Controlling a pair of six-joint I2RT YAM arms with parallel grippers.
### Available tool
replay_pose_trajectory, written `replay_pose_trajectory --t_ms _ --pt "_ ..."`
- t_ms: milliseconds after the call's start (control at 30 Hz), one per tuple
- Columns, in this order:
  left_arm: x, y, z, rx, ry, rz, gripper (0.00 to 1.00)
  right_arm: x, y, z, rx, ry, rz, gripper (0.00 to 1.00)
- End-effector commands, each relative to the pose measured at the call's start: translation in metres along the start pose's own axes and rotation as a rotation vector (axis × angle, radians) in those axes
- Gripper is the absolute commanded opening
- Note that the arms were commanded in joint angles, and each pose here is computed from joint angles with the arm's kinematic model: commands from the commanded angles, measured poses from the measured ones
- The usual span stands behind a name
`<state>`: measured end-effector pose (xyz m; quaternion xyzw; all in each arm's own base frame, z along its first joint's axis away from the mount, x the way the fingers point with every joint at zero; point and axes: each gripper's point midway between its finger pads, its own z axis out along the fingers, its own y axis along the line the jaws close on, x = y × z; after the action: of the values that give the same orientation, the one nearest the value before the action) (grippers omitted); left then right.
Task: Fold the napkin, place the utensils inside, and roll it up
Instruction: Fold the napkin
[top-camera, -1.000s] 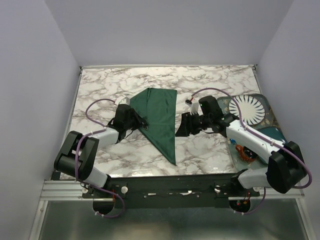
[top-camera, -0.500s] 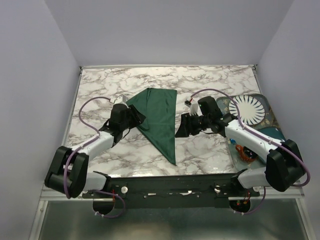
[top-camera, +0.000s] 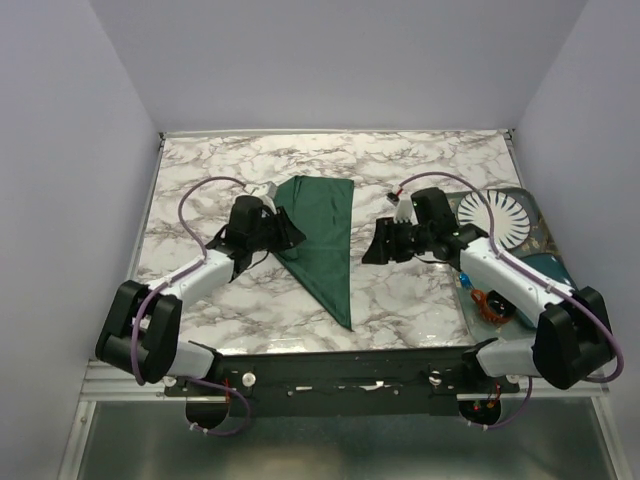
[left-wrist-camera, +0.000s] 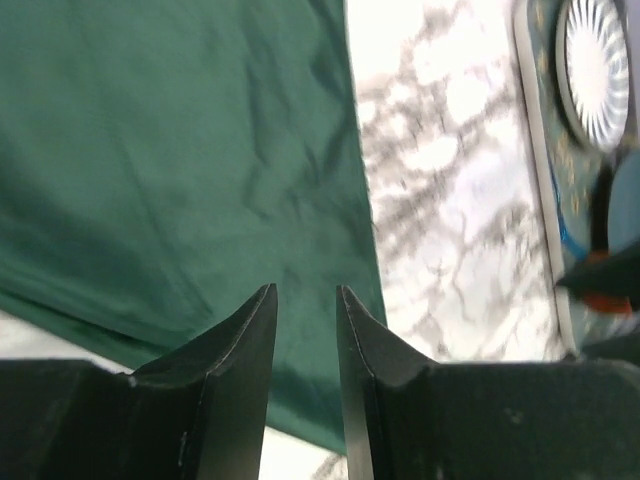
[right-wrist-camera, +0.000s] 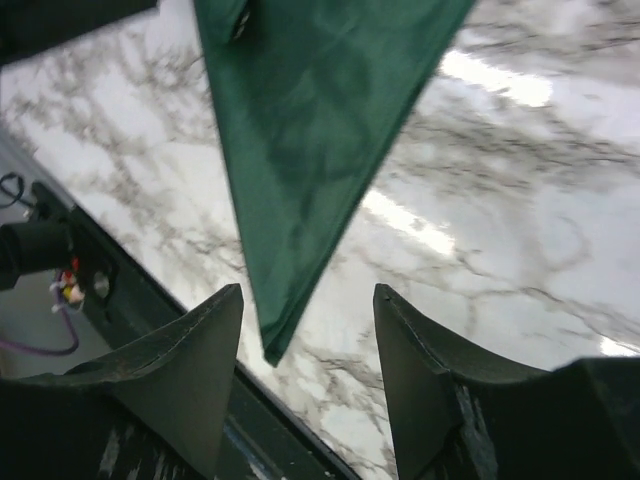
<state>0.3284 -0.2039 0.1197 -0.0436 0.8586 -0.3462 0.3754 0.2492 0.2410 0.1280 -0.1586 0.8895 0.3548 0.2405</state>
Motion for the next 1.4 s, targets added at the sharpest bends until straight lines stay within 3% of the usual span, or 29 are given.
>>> replay_pose_trajectory --t_ms 0,133,233,367,533,867,1367 --pt "0.051 -0.043 -0.006 0.119 0.173 0.225 0.39 -0.009 -0.046 -0.031 0.224 -0.082 0.067 0.64" --pt "0.099 -0.063 -0.019 0.072 0.216 0.546 0.38 -0.006 -0.072 -0.052 0.305 -0.133 0.127 0.7" --pt "0.142 -0.084 -0.031 0.118 0.279 0.698 0.36 -0.005 -0.074 -0.058 0.304 -0.144 0.113 0.71" --pt "0.17 -0.092 -0.037 0.123 0.304 0.847 0.48 -0.005 -0.07 -0.061 0.281 -0.148 0.097 0.72" --pt "0.201 -0.084 -0.038 0.109 0.391 1.034 0.52 -0.001 -0.067 -0.062 0.259 -0.144 0.098 0.72" --pt "0.224 -0.081 -0.035 0.1 0.418 1.129 0.61 0.005 -0.065 -0.06 0.24 -0.134 0.103 0.73" --pt "0.236 -0.074 -0.02 0.057 0.424 1.171 0.59 0.009 -0.06 -0.058 0.206 -0.12 0.105 0.73"
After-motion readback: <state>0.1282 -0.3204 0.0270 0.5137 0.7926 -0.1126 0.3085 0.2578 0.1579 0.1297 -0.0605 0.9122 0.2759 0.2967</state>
